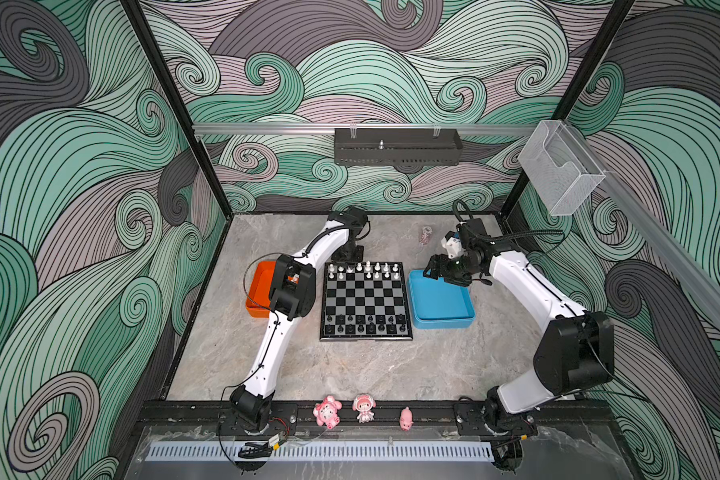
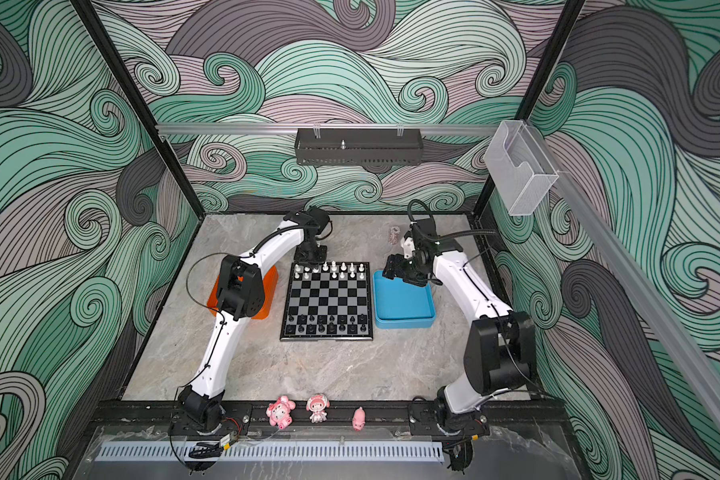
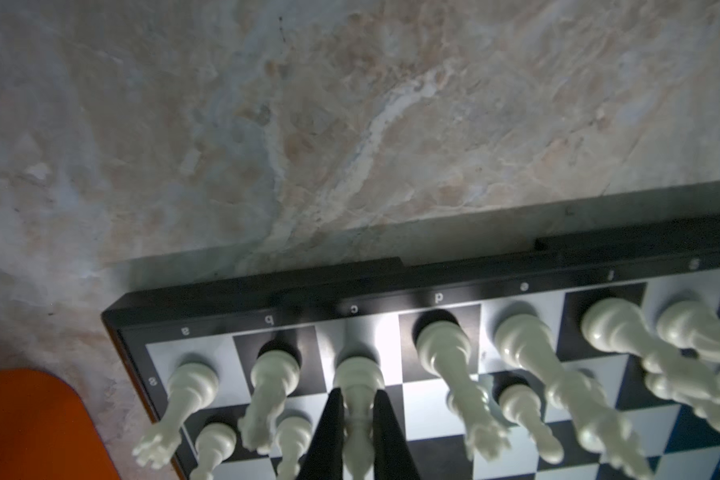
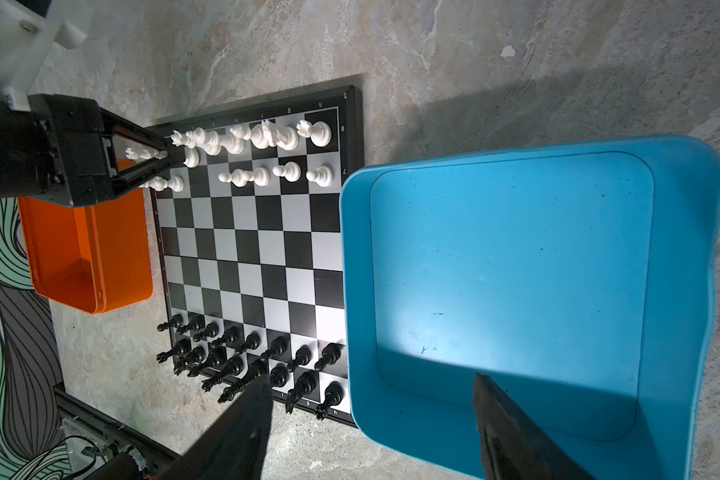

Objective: Set up the chess pieces on the board
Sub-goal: 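Carry the white pawn with the left gripper over the board's farthest rows, then lower the white pawn onto the empty square in the second-farthest row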

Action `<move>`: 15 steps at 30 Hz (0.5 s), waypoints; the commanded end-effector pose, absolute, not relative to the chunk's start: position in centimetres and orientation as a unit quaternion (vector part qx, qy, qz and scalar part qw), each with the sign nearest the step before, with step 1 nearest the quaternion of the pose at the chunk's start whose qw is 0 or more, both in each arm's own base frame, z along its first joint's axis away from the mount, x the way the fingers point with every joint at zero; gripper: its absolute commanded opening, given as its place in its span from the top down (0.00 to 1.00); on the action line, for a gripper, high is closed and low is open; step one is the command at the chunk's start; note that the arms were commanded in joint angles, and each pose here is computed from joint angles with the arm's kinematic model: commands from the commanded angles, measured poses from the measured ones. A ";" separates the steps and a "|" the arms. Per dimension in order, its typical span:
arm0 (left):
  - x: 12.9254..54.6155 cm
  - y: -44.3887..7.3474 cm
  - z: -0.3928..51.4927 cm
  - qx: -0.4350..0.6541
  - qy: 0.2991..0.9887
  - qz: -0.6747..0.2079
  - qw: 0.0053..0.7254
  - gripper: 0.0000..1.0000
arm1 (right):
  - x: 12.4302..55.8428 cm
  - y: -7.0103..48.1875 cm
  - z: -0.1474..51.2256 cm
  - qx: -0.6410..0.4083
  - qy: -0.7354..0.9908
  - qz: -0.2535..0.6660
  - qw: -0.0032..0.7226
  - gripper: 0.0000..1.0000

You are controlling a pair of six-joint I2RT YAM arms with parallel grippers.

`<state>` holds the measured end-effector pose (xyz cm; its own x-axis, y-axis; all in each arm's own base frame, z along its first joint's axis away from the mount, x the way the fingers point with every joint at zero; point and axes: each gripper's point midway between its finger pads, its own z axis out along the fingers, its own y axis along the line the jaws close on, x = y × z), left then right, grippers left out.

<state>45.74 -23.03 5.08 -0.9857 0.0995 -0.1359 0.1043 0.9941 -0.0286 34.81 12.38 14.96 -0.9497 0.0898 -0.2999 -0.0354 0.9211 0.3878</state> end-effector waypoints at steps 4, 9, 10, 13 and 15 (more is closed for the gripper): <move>46.8 -23.3 5.6 0.055 0.994 -0.013 0.089 0.87 | 35.3 12.3 14.8 0.020 0.967 0.202 0.156 0.24; 47.0 -23.3 5.7 0.056 0.994 -0.011 0.095 0.87 | 35.3 12.3 14.8 0.021 0.967 0.203 0.154 0.24; 47.1 -23.3 5.7 0.056 0.994 -0.011 0.097 0.87 | 35.3 12.3 14.8 0.020 0.967 0.203 0.154 0.24; 47.1 -23.3 5.6 0.057 0.994 -0.010 0.096 0.87 | 35.3 12.3 14.8 0.021 0.967 0.203 0.154 0.24; 47.1 -23.3 5.6 0.056 0.994 -0.010 0.095 0.87 | 35.3 12.3 14.7 0.021 0.967 0.203 0.154 0.24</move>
<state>46.42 -23.00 5.16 -0.9812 0.1006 -0.1649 0.1052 0.9943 -0.0192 34.88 12.29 14.63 -0.9525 0.0932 -0.2899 -0.0285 0.9206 0.3895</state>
